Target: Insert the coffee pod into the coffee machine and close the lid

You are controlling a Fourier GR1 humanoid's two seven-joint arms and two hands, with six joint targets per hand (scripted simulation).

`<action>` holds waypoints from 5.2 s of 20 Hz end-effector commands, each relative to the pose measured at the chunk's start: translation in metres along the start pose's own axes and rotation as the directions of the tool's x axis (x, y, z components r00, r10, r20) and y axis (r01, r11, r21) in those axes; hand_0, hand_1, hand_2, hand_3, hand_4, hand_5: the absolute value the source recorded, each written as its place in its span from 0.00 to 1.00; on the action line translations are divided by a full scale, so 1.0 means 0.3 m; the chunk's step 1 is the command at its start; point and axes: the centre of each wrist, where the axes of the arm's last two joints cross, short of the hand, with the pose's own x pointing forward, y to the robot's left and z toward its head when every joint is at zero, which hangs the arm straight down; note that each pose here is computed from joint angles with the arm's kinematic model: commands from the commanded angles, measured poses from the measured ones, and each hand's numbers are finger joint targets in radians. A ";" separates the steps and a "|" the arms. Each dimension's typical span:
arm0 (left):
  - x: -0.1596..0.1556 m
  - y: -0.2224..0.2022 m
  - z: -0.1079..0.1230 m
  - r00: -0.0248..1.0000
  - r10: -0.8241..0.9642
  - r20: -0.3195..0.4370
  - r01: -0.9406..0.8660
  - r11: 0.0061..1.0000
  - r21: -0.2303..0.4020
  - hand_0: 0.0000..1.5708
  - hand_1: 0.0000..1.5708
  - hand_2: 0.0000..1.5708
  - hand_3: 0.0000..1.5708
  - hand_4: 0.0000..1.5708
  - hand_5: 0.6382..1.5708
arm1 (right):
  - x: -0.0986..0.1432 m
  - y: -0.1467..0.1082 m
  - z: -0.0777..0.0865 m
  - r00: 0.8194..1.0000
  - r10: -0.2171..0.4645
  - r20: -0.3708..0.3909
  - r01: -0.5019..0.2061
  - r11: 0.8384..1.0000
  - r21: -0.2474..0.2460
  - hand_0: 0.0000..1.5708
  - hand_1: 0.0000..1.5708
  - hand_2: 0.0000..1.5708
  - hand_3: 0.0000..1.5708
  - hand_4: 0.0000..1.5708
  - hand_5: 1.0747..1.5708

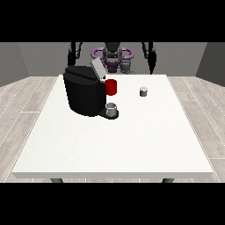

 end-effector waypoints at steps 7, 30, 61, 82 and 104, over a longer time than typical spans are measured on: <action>-0.017 0.024 0.064 0.998 0.036 0.057 -0.023 0.975 -0.222 0.00 0.00 0.00 0.00 0.44 1.00 | -0.102 -0.039 0.050 0.989 -0.126 0.079 0.133 0.987 -0.090 0.00 0.00 0.00 0.00 0.21 1.00; -0.038 0.299 -0.207 0.745 -0.666 -0.040 0.658 0.744 -0.120 0.00 0.00 0.00 0.00 0.00 1.00 | 0.043 0.063 -0.093 0.962 -0.102 0.254 0.090 0.994 0.057 0.00 0.00 0.00 0.00 0.31 1.00; -0.063 0.275 -0.368 0.590 -0.805 -0.065 0.757 0.579 -0.303 0.71 0.71 0.75 0.71 0.00 1.00 | -0.055 0.103 -0.174 0.982 -0.075 0.173 0.080 0.997 -0.023 0.00 0.00 0.00 0.00 0.26 1.00; -0.209 0.138 -0.302 0.587 -0.808 0.056 0.779 0.545 -0.309 0.97 0.97 0.96 0.90 0.45 1.00 | -0.093 0.058 -0.164 0.993 -0.077 0.086 0.080 0.996 -0.031 0.00 0.00 0.00 0.00 0.25 1.00; 0.110 -0.079 -0.498 0.733 -0.671 0.109 0.648 0.641 -0.411 0.88 0.88 0.90 0.87 0.38 1.00 | -0.229 -0.024 -0.143 0.997 -0.074 -0.011 0.073 0.995 -0.071 0.00 0.00 0.00 0.00 0.19 1.00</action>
